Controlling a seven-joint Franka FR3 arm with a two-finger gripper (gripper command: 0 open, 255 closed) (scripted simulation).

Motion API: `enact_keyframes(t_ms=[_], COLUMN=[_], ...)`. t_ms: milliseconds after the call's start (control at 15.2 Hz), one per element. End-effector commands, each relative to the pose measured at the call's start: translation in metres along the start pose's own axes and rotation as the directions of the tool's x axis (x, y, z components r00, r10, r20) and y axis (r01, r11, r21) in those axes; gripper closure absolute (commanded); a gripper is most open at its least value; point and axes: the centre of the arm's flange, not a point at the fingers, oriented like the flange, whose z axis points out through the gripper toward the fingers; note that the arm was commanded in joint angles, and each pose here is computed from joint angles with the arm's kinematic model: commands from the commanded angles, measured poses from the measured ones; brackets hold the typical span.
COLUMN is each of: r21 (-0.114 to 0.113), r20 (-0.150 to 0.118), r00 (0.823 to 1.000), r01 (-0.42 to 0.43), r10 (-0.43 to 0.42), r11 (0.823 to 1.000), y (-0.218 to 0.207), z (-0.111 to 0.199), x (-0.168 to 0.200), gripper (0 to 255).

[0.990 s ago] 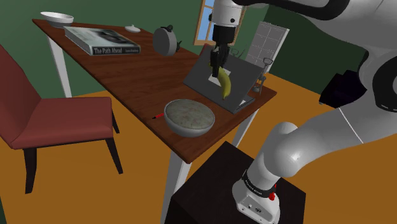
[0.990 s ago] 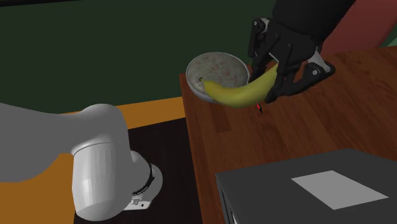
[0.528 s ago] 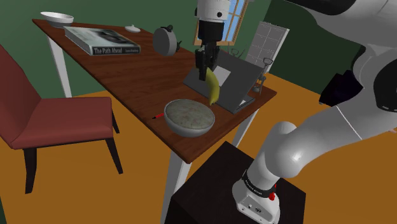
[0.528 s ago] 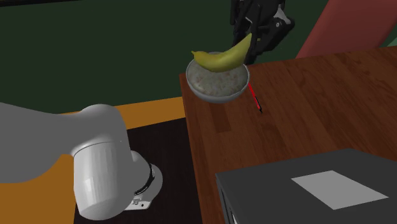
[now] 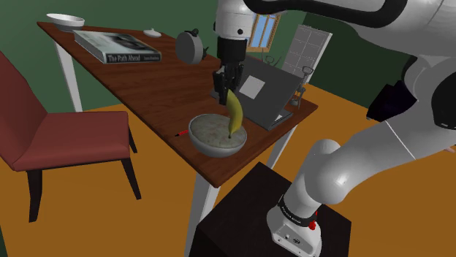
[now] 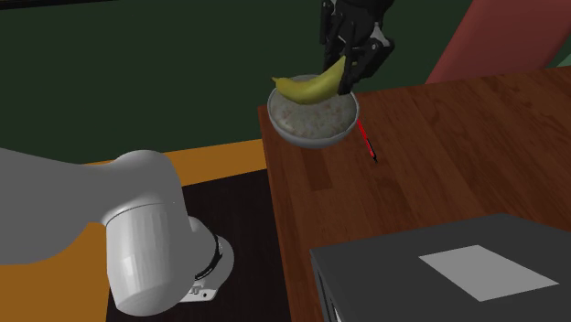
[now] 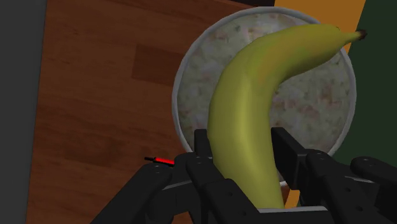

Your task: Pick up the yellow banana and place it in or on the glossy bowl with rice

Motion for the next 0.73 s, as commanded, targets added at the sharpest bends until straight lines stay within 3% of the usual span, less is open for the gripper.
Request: enact_keyframes(t_ms=[0, 396, 660], r21=[0.0, 0.0, 0.0], r20=[-0.001, -0.001, -0.001], r00=[1.0, 1.0, 1.0], r01=[0.0, 0.0, 0.0], r10=[0.0, 0.0, 0.0], r11=[1.0, 1.0, 1.0], y=[0.0, -0.002, -0.002], z=[0.01, 0.042, 0.042], x=[0.0, 0.004, 0.004], gripper=[255, 255, 255])
